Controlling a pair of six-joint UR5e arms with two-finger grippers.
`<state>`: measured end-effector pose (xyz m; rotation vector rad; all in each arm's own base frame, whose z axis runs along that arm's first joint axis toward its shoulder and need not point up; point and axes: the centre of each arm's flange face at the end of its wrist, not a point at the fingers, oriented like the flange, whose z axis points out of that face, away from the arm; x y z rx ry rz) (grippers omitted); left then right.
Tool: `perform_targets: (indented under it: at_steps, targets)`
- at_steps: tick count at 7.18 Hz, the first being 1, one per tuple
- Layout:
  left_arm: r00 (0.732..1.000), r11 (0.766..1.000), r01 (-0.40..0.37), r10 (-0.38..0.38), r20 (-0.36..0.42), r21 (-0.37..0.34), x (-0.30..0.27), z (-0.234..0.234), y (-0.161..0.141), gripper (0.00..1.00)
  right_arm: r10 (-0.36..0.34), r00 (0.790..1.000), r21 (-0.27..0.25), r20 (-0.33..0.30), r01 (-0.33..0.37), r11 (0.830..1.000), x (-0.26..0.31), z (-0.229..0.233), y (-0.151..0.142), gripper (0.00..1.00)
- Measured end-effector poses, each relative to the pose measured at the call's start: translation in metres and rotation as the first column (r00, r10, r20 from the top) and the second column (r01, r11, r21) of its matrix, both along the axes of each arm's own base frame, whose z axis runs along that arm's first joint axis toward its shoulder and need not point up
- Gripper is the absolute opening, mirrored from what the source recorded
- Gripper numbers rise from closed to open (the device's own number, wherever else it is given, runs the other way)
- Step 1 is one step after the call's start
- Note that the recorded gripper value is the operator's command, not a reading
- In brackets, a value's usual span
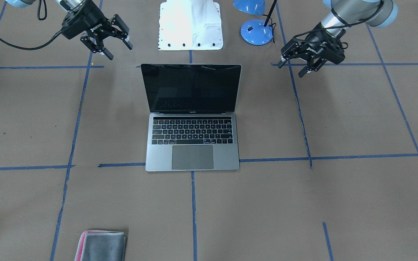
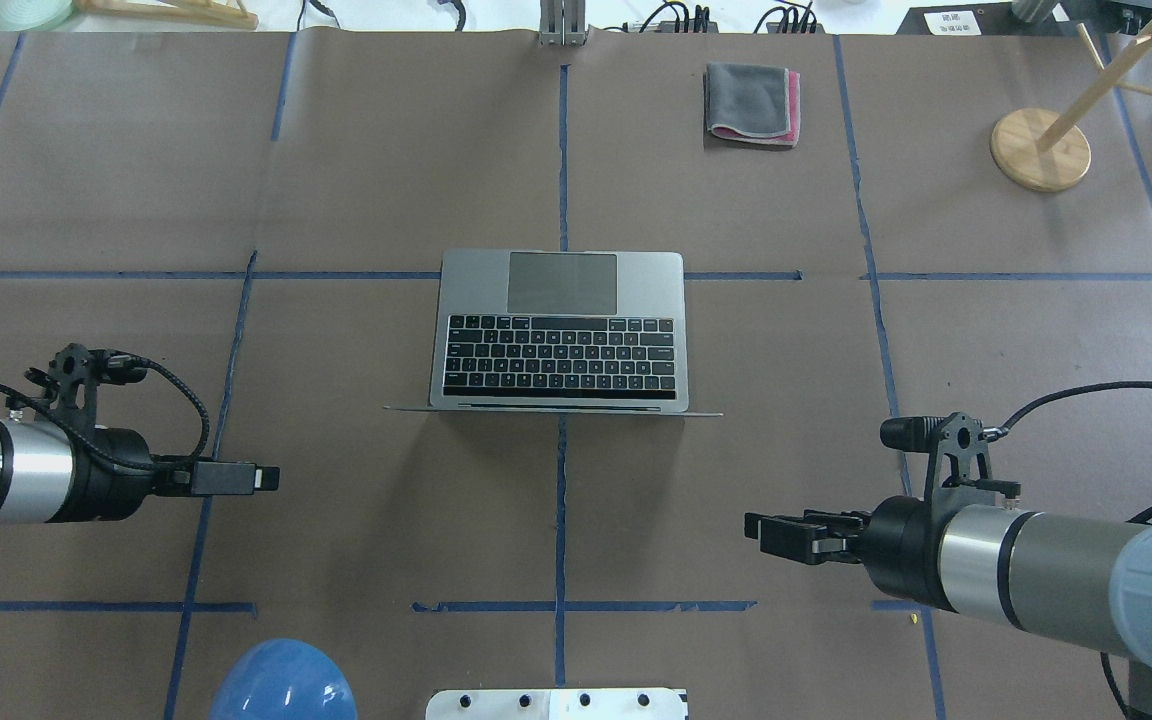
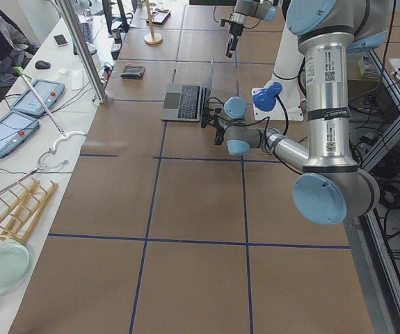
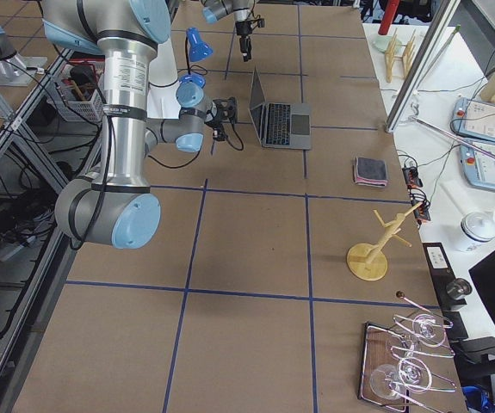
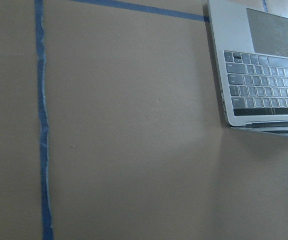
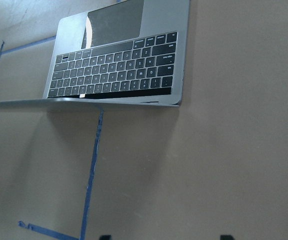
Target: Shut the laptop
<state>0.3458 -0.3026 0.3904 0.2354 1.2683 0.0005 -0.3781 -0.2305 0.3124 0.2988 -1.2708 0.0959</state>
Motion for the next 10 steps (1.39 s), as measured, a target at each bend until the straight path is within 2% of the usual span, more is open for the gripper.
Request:
perform_targets:
  at_steps: [1,2,7,10]
  targets:
    - [1.000,1.000,-0.002,0.002,-0.019,-0.018,0.016,-0.017,0.001,0.17,0.010,1.000,-0.015,0.008,-0.010,1.000,-0.014,-0.017,0.000,0.13]
    - [0.999,0.999,-0.002,0.001,-0.032,-0.034,0.028,-0.034,-0.002,0.05,0.014,1.000,-0.024,0.008,-0.014,1.000,-0.026,-0.034,-0.001,0.08]
    - [0.992,0.999,-0.039,0.038,-0.123,-0.003,0.066,-0.098,0.002,0.03,0.019,1.000,-0.027,0.014,-0.019,0.999,-0.048,-0.053,-0.004,0.06]
    - [0.987,0.999,0.012,-0.018,-0.159,-0.034,0.073,-0.123,-0.005,0.02,0.029,1.000,-0.026,0.011,-0.029,0.999,-0.052,-0.052,-0.007,0.05]
